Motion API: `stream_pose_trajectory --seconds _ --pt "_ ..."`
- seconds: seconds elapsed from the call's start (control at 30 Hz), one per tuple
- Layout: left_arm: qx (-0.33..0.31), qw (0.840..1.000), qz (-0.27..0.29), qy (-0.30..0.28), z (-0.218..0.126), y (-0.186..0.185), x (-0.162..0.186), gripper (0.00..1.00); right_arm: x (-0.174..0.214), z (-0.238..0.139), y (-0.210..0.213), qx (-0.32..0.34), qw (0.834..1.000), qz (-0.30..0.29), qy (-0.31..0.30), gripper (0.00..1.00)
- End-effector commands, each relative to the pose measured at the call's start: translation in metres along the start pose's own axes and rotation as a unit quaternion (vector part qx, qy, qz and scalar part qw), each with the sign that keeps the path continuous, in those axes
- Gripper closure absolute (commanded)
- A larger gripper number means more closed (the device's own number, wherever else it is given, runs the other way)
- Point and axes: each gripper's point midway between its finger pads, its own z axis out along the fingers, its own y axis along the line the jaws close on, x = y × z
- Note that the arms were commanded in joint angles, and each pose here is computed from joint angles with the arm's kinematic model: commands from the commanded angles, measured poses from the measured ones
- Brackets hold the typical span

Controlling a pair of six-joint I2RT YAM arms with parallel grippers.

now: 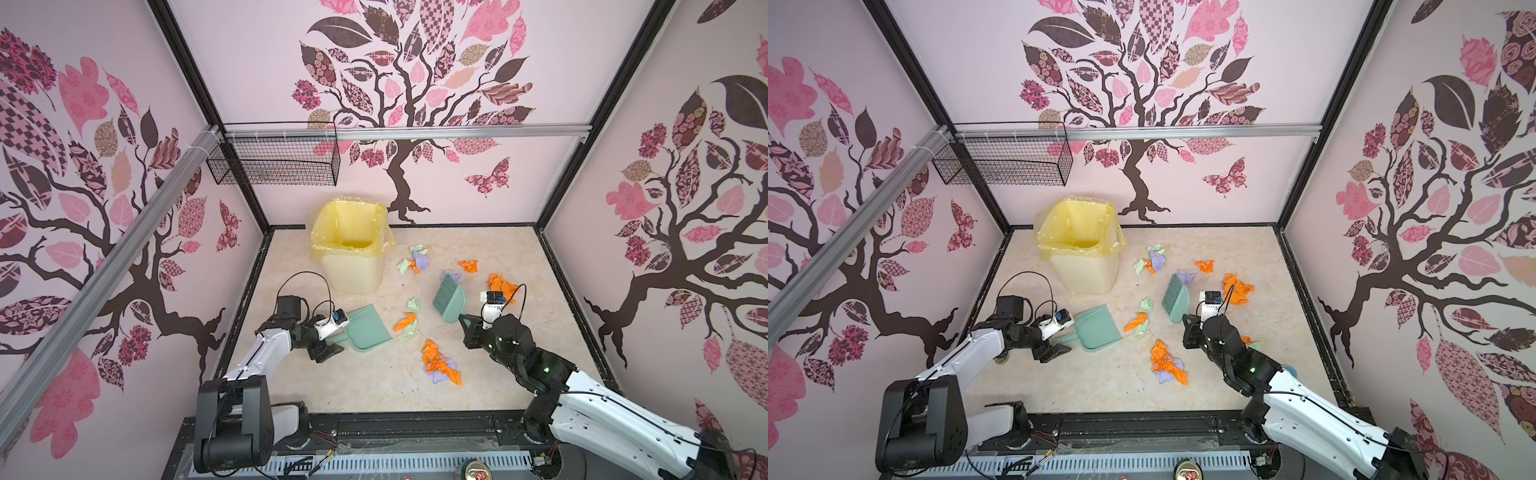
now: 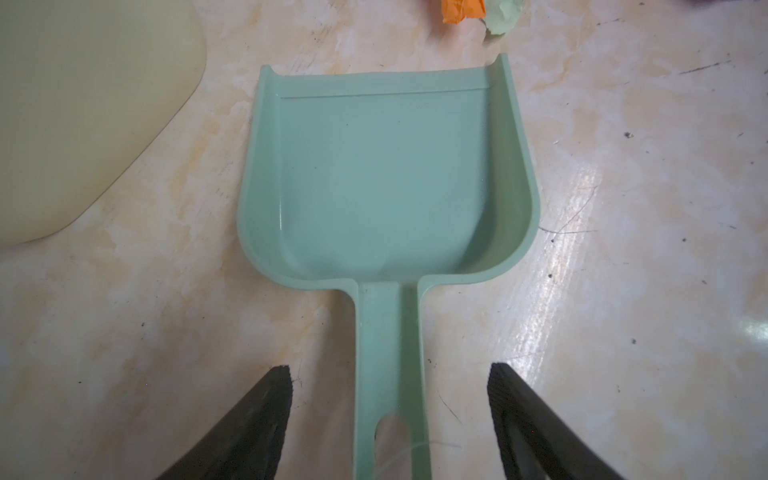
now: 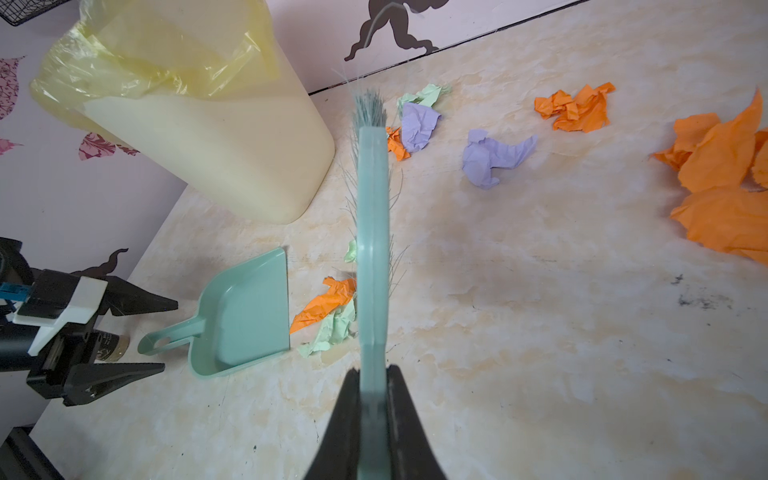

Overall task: Sweep away the paper scraps from the table
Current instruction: 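Lower the brush near the scraps while the left gripper descends over the dustpan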

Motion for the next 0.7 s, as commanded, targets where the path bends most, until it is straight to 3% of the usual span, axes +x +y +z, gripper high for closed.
stream_pose_trajectory --seconds 0.0,0.37,0.67 --pt "0.006 1.000 0.004 0.011 0.008 -0.004 0.004 0.27 -0.012 -0.003 0.006 -0.009 1.000 0.004 -0.018 1.00" --pt "0.028 0.999 0.007 0.043 0.019 -0.003 0.008 0.42 -0.009 0.001 0.010 -0.021 1.000 0.011 -0.017 1.00" --pt "0.024 0.999 0.014 0.039 0.017 -0.005 0.007 0.64 -0.003 0.001 0.006 -0.021 1.000 0.015 -0.013 1.00"
